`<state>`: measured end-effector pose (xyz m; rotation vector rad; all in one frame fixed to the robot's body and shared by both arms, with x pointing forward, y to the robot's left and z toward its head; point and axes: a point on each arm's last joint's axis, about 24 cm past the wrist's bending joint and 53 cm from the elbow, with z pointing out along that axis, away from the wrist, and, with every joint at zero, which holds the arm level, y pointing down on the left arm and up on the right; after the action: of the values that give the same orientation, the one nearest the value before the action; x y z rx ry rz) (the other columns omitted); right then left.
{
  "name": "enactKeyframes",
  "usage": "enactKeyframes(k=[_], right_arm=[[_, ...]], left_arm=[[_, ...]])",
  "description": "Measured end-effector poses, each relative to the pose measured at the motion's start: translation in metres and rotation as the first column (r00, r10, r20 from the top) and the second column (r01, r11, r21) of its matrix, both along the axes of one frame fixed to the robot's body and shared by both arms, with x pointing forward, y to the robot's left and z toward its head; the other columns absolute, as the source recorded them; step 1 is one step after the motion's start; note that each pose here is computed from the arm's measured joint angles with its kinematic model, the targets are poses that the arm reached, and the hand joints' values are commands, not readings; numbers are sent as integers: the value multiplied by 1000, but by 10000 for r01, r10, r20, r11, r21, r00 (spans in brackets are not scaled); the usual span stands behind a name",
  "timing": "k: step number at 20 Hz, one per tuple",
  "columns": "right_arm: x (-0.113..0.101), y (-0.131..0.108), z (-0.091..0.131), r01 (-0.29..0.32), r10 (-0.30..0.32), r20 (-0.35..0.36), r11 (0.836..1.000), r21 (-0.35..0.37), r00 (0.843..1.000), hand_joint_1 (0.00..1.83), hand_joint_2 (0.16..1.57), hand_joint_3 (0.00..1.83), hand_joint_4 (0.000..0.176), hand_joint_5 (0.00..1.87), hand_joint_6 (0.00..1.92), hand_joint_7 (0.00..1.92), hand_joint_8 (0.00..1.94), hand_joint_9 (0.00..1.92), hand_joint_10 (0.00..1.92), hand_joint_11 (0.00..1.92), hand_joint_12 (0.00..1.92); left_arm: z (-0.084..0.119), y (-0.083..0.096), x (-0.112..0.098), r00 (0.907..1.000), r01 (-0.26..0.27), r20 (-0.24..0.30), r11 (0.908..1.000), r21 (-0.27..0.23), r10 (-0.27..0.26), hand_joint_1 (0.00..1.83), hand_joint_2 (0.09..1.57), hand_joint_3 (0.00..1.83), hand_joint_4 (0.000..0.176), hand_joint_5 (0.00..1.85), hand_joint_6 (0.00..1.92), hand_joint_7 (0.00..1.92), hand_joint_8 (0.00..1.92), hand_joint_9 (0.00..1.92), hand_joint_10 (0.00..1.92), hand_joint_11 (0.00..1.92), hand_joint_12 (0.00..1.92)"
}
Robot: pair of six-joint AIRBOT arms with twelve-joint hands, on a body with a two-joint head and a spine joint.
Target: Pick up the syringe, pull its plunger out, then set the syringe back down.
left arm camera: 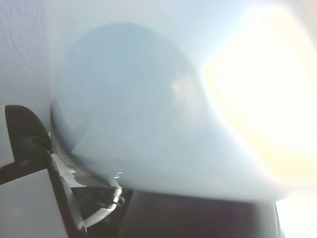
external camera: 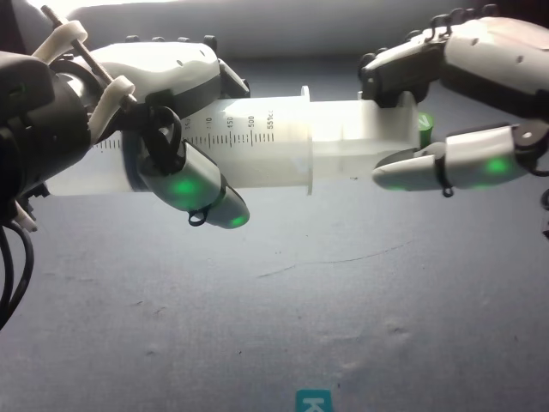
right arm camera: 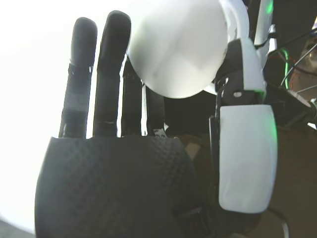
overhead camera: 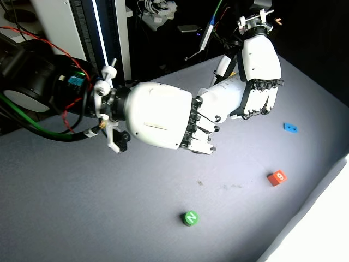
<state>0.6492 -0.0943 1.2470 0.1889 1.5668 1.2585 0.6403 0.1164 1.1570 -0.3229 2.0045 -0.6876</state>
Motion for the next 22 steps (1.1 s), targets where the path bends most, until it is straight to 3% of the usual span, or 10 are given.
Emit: enactKeyframes(k=[10,11,12,13,17,22], right_arm=[[2,-42,5,682,-685,-60,9971,-341,9976,1174,1196,0,24,816,1273,856,1190,787,916,428,1489],[2,-48,5,772,-777,-130,9964,-343,9969,1170,1202,1,22,810,1298,839,1199,774,918,420,1477],[1,-52,6,834,-839,-144,9958,-374,9964,1171,1203,0,17,802,1319,845,1178,780,891,417,1444],[1,-54,7,875,-881,-131,9953,-412,9960,1192,1165,2,19,867,1210,913,1089,852,829,486,1385],[-1,-60,5,962,-978,-279,9939,-541,9948,1165,1206,2,25,785,1311,846,1213,779,903,418,1468],[-2,-62,6,993,-1013,-366,9936,-538,9942,1180,1184,0,25,838,1251,876,1149,800,903,447,1442]], left_arm=[[1,-2,0,10000,44,-17,9999,-100,-44,1366,1139,1,0,885,1072,995,998,790,1392,466,1625],[1,-2,0,10000,50,-19,9999,-107,-50,1242,1140,3,0,890,1088,972,1094,781,1265,464,1629],[1,-2,-1,10000,61,-12,9999,-102,-61,1338,1150,2,0,872,1087,958,1078,770,1394,447,1635],[1,-2,0,10000,57,-3,9999,-92,-57,1358,1150,0,0,869,1085,968,1053,771,1415,444,1634],[1,0,0,10000,-7,5,10000,-58,7,1365,1147,0,0,864,1083,980,1031,782,1418,479,1641],[1,3,2,9999,-140,38,9999,43,140,1363,1152,1,0,861,1087,963,1047,773,1446,460,1661]])
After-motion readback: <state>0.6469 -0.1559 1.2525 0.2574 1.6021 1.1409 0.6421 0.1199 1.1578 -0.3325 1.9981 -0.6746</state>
